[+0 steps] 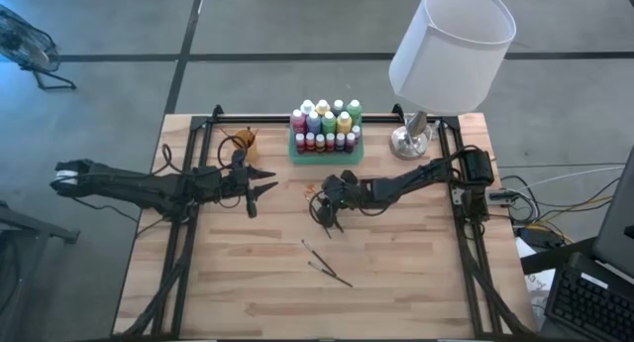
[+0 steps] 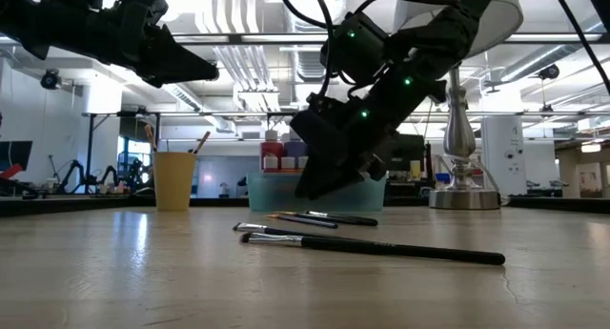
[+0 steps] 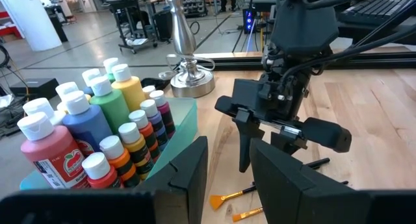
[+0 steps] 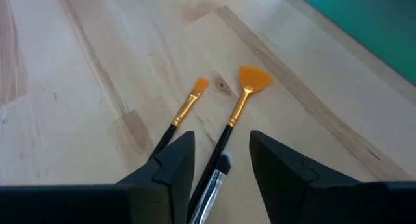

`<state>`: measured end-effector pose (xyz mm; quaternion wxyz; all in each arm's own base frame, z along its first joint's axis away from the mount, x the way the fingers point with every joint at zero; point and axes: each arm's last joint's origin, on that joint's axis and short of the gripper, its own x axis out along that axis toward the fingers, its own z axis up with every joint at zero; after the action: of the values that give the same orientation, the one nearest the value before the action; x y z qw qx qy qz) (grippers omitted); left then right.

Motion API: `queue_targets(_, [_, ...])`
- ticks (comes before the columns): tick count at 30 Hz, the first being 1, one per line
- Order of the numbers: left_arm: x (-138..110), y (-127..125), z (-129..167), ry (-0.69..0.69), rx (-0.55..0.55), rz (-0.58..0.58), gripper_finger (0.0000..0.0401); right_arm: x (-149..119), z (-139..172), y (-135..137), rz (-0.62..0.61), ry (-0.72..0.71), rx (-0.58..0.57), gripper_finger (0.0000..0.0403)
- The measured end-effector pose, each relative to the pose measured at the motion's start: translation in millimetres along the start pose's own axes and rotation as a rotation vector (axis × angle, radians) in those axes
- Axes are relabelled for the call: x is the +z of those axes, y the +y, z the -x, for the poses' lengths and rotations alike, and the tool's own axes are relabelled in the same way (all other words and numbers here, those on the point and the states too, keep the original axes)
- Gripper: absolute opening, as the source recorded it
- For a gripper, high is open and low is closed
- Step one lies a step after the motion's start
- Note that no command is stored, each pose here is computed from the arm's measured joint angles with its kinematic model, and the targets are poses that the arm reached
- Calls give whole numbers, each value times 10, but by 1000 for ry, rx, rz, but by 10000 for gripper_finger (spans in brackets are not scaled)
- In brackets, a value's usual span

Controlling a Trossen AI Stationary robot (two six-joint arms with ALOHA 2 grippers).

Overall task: Pick & Place Paint Supplies
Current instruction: Put the silver paintbrush into the orange cup

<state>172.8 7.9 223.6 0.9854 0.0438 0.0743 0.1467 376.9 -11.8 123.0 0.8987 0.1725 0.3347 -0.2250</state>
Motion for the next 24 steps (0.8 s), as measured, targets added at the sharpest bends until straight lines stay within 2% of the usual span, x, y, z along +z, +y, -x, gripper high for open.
queue_targets(12, [0,0,0,0,0,0,122,-50,-59,-19,-10,-13,-8,123])
queue_targets(24, [-29,-2,1,15,-1,-5,122,-141,-165,-44,2,15,-24,151])
